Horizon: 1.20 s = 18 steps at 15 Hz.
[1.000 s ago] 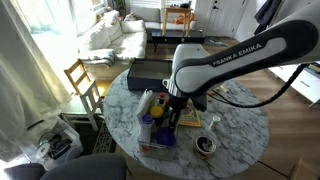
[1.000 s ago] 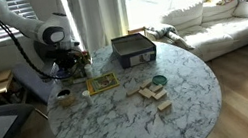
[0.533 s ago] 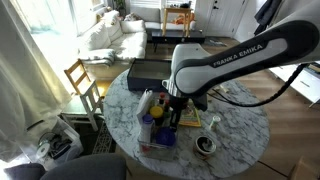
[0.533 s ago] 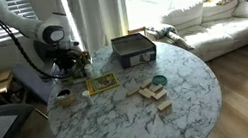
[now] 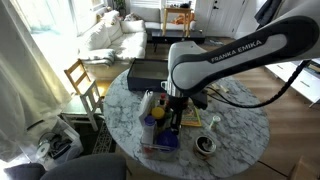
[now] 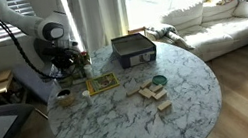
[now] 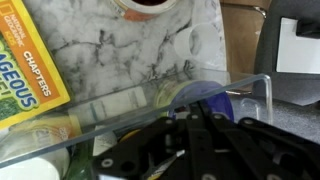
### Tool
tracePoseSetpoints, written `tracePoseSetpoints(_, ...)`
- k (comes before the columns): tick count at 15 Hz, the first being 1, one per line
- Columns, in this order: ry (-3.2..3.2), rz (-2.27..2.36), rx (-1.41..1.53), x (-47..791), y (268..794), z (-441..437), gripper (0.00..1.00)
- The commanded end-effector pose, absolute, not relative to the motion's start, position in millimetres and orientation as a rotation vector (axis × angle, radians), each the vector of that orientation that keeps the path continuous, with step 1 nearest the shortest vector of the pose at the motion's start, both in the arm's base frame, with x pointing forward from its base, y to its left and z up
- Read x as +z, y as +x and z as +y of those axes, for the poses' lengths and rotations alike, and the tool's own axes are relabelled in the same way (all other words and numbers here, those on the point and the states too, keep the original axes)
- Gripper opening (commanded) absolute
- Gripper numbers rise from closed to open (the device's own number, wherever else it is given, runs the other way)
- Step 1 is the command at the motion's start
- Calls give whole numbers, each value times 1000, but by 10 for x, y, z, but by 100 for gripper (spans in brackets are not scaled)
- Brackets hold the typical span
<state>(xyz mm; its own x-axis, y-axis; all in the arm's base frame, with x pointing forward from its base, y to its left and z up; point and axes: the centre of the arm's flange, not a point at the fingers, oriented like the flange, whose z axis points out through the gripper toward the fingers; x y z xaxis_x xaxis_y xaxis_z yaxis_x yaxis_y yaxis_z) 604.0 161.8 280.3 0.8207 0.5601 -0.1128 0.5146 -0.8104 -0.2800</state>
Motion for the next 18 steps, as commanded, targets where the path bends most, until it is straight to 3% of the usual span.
tracePoseSetpoints(1, -2805, -769, 416, 2671, 6056, 1608, 1)
tracePoseSetpoints(5, -2852, -706, 441, 2601, 6088, 1616, 1)
tracePoseSetpoints(6, -2869, -690, 428, 2600, 6099, 1622, 28)
tracePoseSetpoints(8, -2887, -672, 398, 2629, 6114, 1631, 34)
tracePoseSetpoints(16, -2842, -709, 318, 3030, 6088, 1517, 94)
tracePoseSetpoints(18, -2800, -725, 280, 3279, 6017, 1407, 100)
